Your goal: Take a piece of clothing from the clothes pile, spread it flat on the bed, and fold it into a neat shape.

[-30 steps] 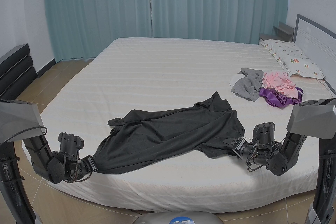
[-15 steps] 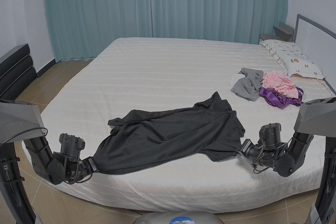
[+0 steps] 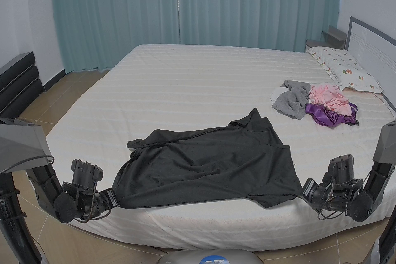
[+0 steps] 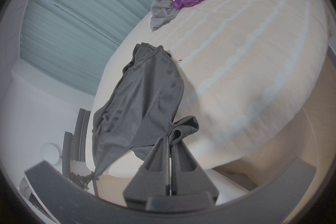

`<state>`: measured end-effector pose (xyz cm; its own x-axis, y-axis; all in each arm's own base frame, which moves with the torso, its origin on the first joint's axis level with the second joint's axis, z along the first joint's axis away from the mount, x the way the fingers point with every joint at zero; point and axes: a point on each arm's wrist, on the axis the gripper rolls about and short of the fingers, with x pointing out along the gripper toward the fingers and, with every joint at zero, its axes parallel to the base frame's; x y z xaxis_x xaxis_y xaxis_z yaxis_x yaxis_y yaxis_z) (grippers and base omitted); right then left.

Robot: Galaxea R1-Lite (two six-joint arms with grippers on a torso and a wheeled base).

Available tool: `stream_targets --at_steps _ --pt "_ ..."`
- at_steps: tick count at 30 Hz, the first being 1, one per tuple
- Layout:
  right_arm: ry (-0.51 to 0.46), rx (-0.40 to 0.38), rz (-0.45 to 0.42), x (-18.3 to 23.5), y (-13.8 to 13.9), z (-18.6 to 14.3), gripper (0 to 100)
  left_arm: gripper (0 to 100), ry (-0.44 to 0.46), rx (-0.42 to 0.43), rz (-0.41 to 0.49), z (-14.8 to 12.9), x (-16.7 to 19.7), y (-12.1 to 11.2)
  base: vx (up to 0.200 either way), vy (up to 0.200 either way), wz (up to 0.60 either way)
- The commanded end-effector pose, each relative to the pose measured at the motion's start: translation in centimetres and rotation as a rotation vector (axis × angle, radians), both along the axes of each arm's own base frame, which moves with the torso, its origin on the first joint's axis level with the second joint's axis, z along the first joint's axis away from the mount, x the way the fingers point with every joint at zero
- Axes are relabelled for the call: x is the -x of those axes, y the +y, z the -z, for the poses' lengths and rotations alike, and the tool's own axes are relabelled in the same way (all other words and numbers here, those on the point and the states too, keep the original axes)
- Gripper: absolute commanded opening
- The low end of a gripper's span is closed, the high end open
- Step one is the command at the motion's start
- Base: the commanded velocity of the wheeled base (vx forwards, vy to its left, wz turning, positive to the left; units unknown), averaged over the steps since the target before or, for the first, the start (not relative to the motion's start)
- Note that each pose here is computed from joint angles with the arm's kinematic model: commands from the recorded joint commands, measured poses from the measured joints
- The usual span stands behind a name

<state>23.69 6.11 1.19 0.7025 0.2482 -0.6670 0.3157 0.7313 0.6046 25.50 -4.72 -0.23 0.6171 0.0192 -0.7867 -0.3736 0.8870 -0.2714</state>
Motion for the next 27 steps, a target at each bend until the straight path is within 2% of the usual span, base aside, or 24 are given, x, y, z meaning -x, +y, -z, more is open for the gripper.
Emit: stream_targets --at_steps 1,5,6,15,21,27 --pt "0.033 0.023 -0.019 2.1 -0.5 -0.1 0 0 0.005 -0.003 0.031 -0.3 0.8 -0.7 0.000 0.000 0.00" --pt "0.066 0.047 -0.036 2.8 -0.6 0.4 0 0 0.011 -0.005 0.036 -0.2 1.0 -0.7 0.000 0.000 0.00" --pt "0.069 0.052 -0.039 2.9 -0.7 0.5 100 0 0.011 -0.005 0.036 -0.2 1.0 -0.7 0.000 0.000 0.00" --pt "0.026 0.043 -0.029 1.3 -0.5 0.4 100 0 0.011 -0.005 0.036 -0.2 1.0 -0.7 0.000 0.000 0.00" --pt "0.027 0.094 -0.014 -1.4 -1.5 2.5 100 0 0.010 -0.004 0.036 -0.2 1.0 -0.7 0.000 0.000 0.00" --pt "-0.014 0.094 0.006 -3.7 -1.9 3.4 100 0 0.005 -0.003 0.034 -0.3 0.9 -0.7 0.000 0.000 0.00"
